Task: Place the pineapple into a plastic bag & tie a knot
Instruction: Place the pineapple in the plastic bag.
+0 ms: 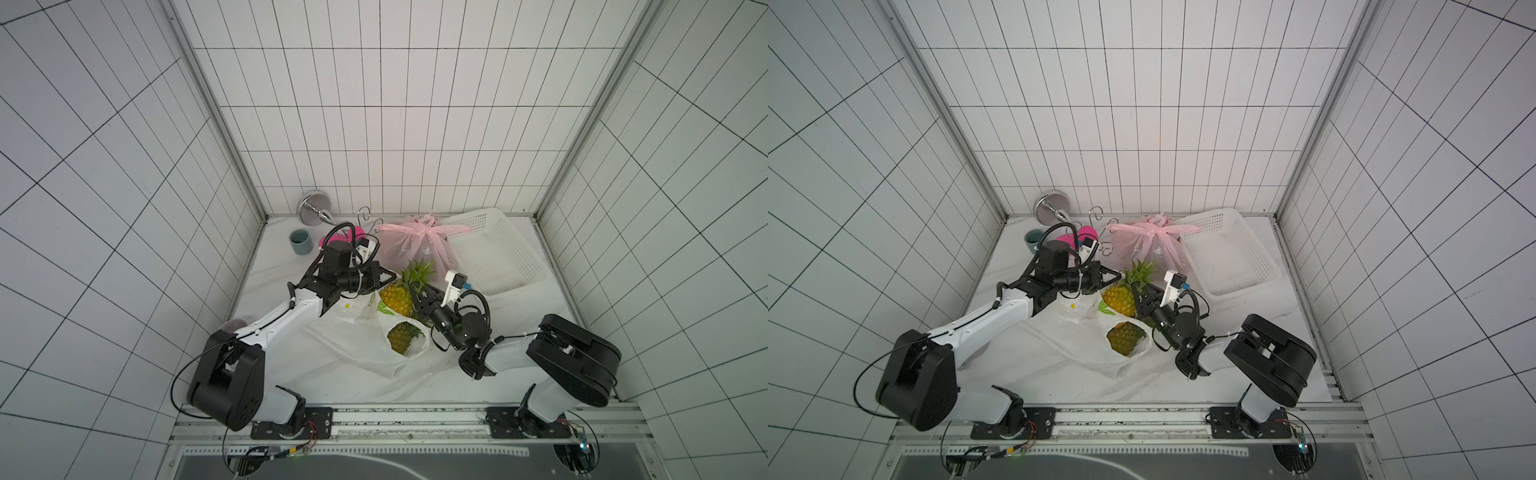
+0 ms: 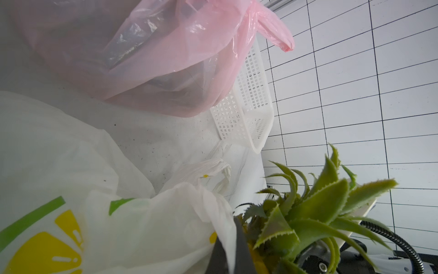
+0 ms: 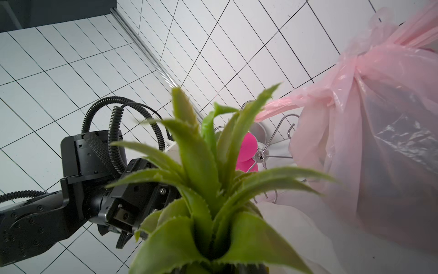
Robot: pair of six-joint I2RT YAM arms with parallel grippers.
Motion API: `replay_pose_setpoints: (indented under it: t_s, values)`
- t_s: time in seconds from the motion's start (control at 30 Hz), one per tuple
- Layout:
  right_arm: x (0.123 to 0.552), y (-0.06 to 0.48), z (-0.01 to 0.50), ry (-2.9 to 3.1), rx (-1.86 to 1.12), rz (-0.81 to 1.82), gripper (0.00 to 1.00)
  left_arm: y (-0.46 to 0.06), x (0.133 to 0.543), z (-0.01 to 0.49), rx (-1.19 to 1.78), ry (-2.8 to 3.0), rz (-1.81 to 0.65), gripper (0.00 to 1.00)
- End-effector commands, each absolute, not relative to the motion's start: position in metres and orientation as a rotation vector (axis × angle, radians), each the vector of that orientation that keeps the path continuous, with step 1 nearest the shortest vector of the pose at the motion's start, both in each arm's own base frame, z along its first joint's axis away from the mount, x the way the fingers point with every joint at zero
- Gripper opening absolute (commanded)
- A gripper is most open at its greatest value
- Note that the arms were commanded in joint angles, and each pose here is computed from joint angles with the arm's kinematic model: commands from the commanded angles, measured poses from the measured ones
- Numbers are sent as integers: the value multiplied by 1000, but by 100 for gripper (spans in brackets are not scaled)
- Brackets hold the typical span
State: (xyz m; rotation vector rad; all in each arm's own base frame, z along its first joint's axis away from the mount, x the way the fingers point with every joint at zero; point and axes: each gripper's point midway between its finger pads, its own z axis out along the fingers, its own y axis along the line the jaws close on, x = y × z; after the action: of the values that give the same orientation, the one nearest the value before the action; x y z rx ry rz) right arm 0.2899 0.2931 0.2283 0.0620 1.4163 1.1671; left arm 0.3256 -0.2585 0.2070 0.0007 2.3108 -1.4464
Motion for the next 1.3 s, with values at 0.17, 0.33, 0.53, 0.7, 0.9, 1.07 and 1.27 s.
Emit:
replay_pose_setpoints:
  t_s: [0.17,0.33,0.53,0.7,0.9,1.07,1.27]
  values:
    - [289,318,230,1318,-63,1146,0,-264,355,217,-14,2283,-1499,0]
    - [297,338,195,1434,-130,1067,0,-267,368,218,-4,2290,-1465,0]
    - [288,343,182,1481,-207,1078,0,-258,383,210,26,2343,-1323,9]
    - [287,344,180,1541,-254,1106,0,-216,379,227,30,2388,-938,38]
    - [288,348,176,1651,-287,1215,0,-154,331,270,-17,2323,-579,40]
    - [290,358,176,1697,-284,1308,0,-178,266,243,72,2424,-624,47]
    - [299,359,176,1726,-250,1260,0,-225,206,208,179,2551,-594,57]
